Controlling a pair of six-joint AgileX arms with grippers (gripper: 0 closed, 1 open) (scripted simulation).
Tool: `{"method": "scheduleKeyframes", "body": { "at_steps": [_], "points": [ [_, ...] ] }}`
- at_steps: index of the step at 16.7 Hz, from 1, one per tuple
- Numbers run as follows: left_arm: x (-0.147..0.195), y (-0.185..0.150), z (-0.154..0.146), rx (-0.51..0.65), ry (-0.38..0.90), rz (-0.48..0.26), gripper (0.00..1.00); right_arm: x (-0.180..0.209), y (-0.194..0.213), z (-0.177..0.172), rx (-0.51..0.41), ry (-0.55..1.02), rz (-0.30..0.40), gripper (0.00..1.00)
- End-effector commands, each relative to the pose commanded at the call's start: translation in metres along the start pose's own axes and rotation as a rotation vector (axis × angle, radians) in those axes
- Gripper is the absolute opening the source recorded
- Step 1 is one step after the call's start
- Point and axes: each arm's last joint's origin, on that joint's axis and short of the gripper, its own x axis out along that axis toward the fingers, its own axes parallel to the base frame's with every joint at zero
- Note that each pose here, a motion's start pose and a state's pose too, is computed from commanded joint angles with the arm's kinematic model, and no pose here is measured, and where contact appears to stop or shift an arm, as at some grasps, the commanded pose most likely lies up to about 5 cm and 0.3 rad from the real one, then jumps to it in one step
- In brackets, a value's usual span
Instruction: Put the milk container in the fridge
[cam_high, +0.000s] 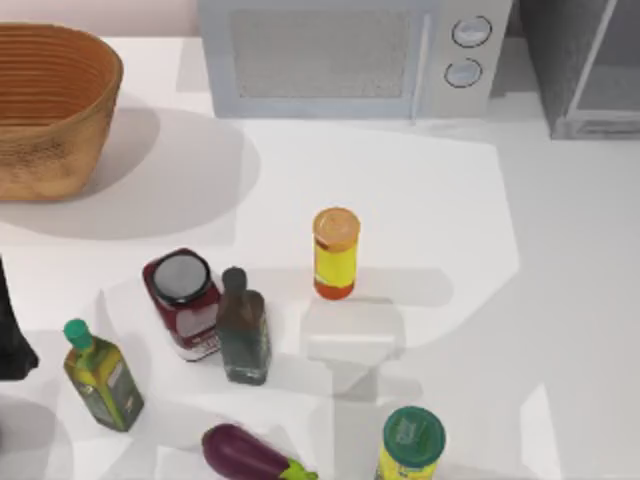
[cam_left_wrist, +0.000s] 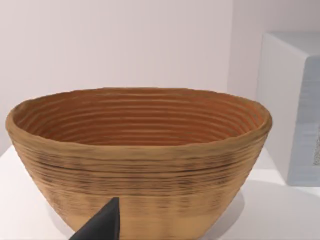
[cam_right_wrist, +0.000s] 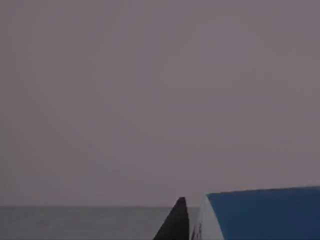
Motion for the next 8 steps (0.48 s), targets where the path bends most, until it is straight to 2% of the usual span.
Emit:
{"method": "scheduleKeyframes", "body": {
  "at_steps": [8],
  "points": [
    [0.0, 0.0, 0.0, 0.0, 0.0, 0.0, 1.0, 0.0, 0.0, 0.0, 0.0, 0.0, 0.0, 0.6]
  ]
}}
